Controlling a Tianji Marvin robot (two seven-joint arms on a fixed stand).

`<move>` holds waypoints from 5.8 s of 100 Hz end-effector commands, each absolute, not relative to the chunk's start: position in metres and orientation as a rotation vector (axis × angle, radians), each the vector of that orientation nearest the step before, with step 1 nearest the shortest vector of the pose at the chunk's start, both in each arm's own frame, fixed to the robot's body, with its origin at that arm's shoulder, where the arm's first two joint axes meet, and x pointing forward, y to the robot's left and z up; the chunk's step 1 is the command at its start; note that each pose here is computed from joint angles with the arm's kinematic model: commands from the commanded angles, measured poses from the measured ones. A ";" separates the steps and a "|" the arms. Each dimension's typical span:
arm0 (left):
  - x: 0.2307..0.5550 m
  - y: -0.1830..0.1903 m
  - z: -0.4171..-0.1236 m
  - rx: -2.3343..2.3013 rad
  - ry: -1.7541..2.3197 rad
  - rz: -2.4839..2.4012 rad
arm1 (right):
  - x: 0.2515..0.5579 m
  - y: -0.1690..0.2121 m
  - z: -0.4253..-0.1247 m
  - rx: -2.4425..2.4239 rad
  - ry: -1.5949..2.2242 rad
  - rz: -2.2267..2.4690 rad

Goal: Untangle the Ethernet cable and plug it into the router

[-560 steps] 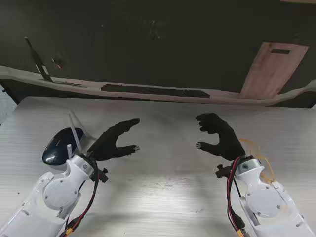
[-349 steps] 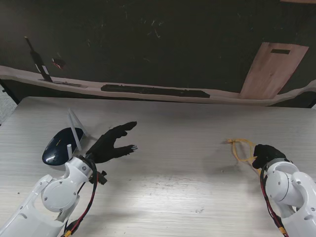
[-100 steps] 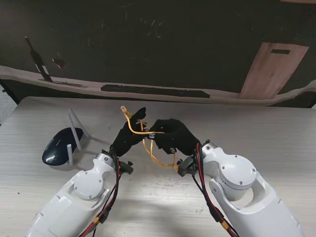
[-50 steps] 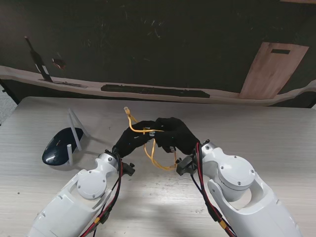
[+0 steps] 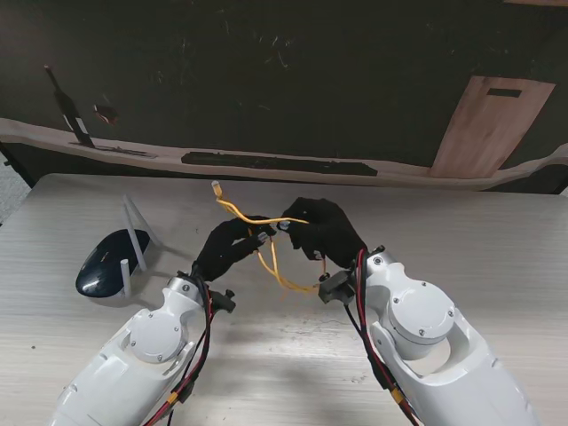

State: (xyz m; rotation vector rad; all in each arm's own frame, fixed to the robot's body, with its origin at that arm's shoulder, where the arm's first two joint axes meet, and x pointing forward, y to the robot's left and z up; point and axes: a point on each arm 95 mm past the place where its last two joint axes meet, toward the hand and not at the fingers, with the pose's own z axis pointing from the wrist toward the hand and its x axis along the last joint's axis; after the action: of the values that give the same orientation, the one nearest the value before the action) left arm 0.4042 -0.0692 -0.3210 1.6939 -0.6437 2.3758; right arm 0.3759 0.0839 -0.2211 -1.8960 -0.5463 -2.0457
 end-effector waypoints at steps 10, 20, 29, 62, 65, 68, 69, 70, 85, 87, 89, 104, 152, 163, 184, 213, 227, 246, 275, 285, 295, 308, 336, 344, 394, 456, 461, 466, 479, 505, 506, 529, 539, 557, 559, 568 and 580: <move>0.402 -0.071 -0.323 1.683 -0.649 2.391 | 0.381 0.081 -0.222 -1.913 -0.522 -2.084; 0.403 -0.072 -0.324 1.665 -0.668 2.367 | 0.383 0.079 -0.225 -1.934 -0.533 -2.099; 0.403 -0.073 -0.325 1.662 -0.668 2.330 | 0.386 0.077 -0.228 -1.956 -0.542 -2.128; 0.403 -0.077 -0.326 1.785 -0.711 2.396 | 0.388 0.071 -0.233 -2.004 -0.516 -2.077; 0.404 -0.077 -0.327 1.812 -0.749 2.395 | 0.388 0.071 -0.234 -2.003 -0.520 -2.073; 0.403 -0.077 -0.328 1.848 -0.786 2.388 | 0.388 0.070 -0.233 -2.002 -0.522 -2.069; 0.403 -0.077 -0.328 1.859 -0.798 2.385 | 0.388 0.070 -0.233 -2.001 -0.522 -2.067; 0.403 -0.076 -0.329 1.870 -0.811 2.382 | 0.387 0.070 -0.233 -2.001 -0.520 -2.064; 0.405 -0.075 -0.334 1.995 -0.986 2.359 | 0.383 0.063 -0.229 -1.996 -0.478 -1.984; 0.406 -0.075 -0.335 2.009 -0.994 2.359 | 0.383 0.062 -0.229 -1.998 -0.483 -1.973; 0.406 -0.075 -0.336 2.021 -0.999 2.358 | 0.382 0.060 -0.228 -2.001 -0.491 -1.962; 0.406 -0.075 -0.336 2.045 -0.969 2.401 | 0.380 0.047 -0.231 -2.033 -0.569 -1.842; 0.405 -0.062 -0.340 2.175 -1.130 2.368 | 0.376 0.036 -0.235 -1.672 -0.386 -1.541; 0.405 -0.059 -0.343 2.237 -1.189 2.304 | 0.375 0.029 -0.229 -1.676 -0.243 -1.632; 0.405 -0.059 -0.341 2.271 -1.185 2.289 | 0.377 0.006 -0.222 -1.686 0.005 -1.829; 0.405 -0.059 -0.338 2.300 -1.186 2.320 | 0.376 -0.013 -0.218 -1.656 0.063 -2.073; 0.404 -0.057 -0.336 2.294 -1.171 2.344 | 0.378 -0.015 -0.219 -1.689 -0.006 -2.202; 0.402 -0.052 -0.334 2.308 -1.177 2.348 | 0.380 -0.021 -0.217 -1.675 0.001 -2.326; 0.401 -0.046 -0.335 2.292 -1.327 2.305 | 0.382 -0.038 -0.213 -1.640 0.020 -2.487; 0.401 -0.046 -0.335 2.284 -1.373 2.267 | 0.384 -0.043 -0.214 -1.639 0.026 -2.526; 0.401 -0.046 -0.334 2.288 -1.380 2.241 | 0.384 -0.047 -0.213 -1.628 0.068 -2.539; 0.401 -0.046 -0.334 2.312 -1.377 2.239 | 0.384 -0.053 -0.208 -1.602 0.060 -2.586; 0.401 -0.047 -0.335 2.337 -1.368 2.275 | 0.375 -0.051 -0.199 -1.590 0.005 -2.622; 0.402 -0.048 -0.336 2.315 -1.352 2.298 | 0.375 -0.044 -0.200 -1.613 -0.023 -2.593; 0.406 -0.054 -0.335 2.149 -1.157 2.471 | 0.374 -0.009 -0.197 -1.685 -0.057 -2.350; 0.401 -0.049 -0.332 2.121 -1.278 2.373 | 0.376 -0.003 -0.202 -1.720 -0.135 -2.240; 0.401 -0.049 -0.332 2.111 -1.331 2.326 | 0.376 -0.001 -0.203 -1.727 -0.145 -2.226; 0.400 -0.049 -0.332 2.094 -1.382 2.285 | 0.376 0.001 -0.203 -1.730 -0.157 -2.212; 0.401 -0.051 -0.331 2.027 -1.499 2.224 | 0.377 0.008 -0.204 -1.741 -0.201 -2.171; 0.401 -0.052 -0.327 1.978 -1.608 2.149 | 0.382 0.022 -0.218 -1.808 -0.366 -2.088; 0.401 -0.052 -0.327 1.978 -1.608 2.148 | 0.382 0.022 -0.219 -1.810 -0.371 -2.085; 0.401 -0.051 -0.325 1.955 -1.620 2.097 | 0.392 0.027 -0.232 -1.850 -0.570 -2.100; 0.402 -0.052 -0.326 1.952 -1.612 2.084 | 0.397 0.028 -0.238 -1.862 -0.683 -2.124; 0.403 -0.053 -0.327 1.958 -1.588 2.053 | 0.405 0.029 -0.250 -1.888 -0.863 -2.131; 0.403 -0.054 -0.327 1.959 -1.586 2.052 | 0.405 0.029 -0.251 -1.889 -0.877 -2.127; 0.403 -0.055 -0.327 1.968 -1.579 2.028 | 0.408 0.030 -0.257 -1.895 -0.936 -2.108; 0.404 -0.059 -0.328 1.974 -1.588 2.040 | 0.408 0.031 -0.261 -1.888 -0.989 -2.091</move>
State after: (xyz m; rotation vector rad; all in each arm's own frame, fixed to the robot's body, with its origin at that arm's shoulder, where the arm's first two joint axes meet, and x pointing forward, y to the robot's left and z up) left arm 0.4044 -0.0541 -0.3272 1.9736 -1.5738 2.0493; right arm 0.4107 0.0291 -0.2564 -1.8995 -0.9638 -2.1167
